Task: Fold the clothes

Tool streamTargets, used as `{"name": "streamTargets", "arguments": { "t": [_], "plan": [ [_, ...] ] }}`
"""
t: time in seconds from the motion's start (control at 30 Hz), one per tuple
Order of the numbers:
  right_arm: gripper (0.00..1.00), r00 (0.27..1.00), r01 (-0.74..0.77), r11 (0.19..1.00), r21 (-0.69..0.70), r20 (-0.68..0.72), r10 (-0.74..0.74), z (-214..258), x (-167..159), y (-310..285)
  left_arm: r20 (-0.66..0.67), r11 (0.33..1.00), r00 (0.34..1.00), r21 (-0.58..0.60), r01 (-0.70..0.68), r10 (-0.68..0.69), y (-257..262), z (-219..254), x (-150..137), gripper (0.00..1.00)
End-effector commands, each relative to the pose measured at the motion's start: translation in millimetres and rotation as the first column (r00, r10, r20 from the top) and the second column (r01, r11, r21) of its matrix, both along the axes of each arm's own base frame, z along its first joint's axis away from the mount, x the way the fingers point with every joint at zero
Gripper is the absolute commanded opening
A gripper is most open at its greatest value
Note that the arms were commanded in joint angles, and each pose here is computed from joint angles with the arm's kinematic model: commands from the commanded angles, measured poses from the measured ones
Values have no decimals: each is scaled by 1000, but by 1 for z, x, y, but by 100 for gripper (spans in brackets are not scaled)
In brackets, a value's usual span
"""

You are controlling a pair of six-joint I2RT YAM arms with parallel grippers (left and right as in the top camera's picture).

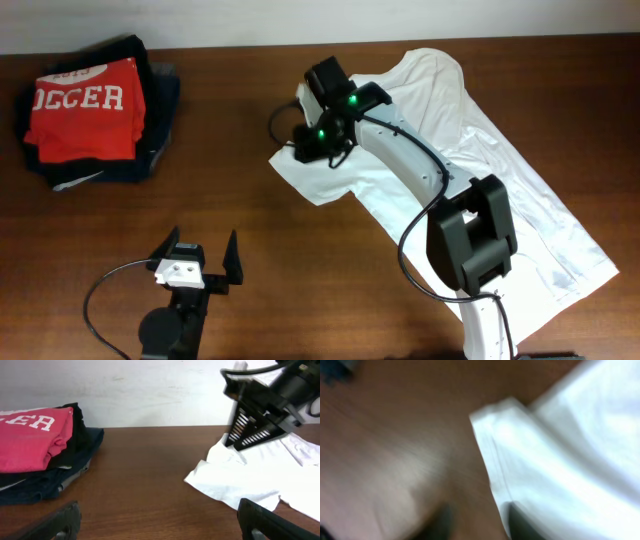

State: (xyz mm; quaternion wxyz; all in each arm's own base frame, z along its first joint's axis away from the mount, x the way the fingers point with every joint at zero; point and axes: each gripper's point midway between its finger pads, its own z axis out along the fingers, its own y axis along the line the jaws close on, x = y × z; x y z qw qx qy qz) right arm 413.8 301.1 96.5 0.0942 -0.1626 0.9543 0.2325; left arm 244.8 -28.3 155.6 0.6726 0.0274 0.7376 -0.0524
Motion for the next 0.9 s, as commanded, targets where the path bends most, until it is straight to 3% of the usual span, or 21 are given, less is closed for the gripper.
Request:
{"name": "streamTargets", "arguments": {
  "t": [0.0, 0.07, 0.2, 0.27, 0.37, 0.43, 0.53, 0.6, 0.67, 0.7, 0.77, 0.8, 0.83, 0.87],
  "plan": [
    [4, 996, 4, 985, -170, -92, -19, -51, -26, -21, -1, 1000, 1000, 19, 6, -6, -1, -2, 0, 99],
    [4, 995, 8, 970, -244, -94, -32, -82, -35, -36, -1, 1000, 1000, 19, 6, -6, -1, -2, 0, 99],
    [4, 984, 42, 966, -253, -156, -84, -129, -62, -48, -1, 1000, 1000, 19, 6, -6, -1, -2, 0, 99],
    [4, 958, -30, 986, -166, -287, -20, -126, -93, -35, -1, 1000, 1000, 19, 6, -6, -1, -2, 0, 99],
    [4, 952, -85, 985, -148, -304, 37, -120, -105, -26, -1, 1000, 1000, 19, 6, -6, -1, -2, 0, 99],
    [4, 962, -79, 992, -95, -268, 51, -99, -93, -16, -1, 1000, 1000, 19, 6, -6, -1, -2, 0, 99],
    [4, 981, -140, 985, 100, -118, 152, -16, -67, 11, -1, 1000, 1000, 19, 6, -6, -1, -2, 0, 99],
    [4, 996, -89, 989, 118, 26, 87, 55, -41, -10, -1, 1000, 1000, 19, 6, -6, -1, -2, 0, 99],
    [10, 993, 46, 997, 62, 109, -52, 91, -19, -68, 21, 1000, 1000, 18, -12, 11, 2, 3, 1, 99],
    [15, 987, 118, 992, 33, 109, -121, 96, -13, -100, 27, 998, 998, 20, -64, 63, 11, 4, 1, 99],
    [31, 962, 270, 963, -23, 39, -269, 90, -8, -168, 120, 996, 989, 8, 87, -87, -15, 28, -1, 99],
    [52, 935, 354, 933, -69, 19, -354, 85, -5, -207, 166, 991, 977, 10, 131, -131, -22, 42, -4, 99],
    [80, 906, 424, 901, -92, 19, -424, 83, -2, -239, 197, 990, 970, 11, 142, -141, -24, 62, -9, 99],
    [98, 877, 480, 872, -92, 16, -481, 83, 1, -265, 204, 990, 969, 12, 141, -141, -23, 88, -14, 99]
  ]
}}
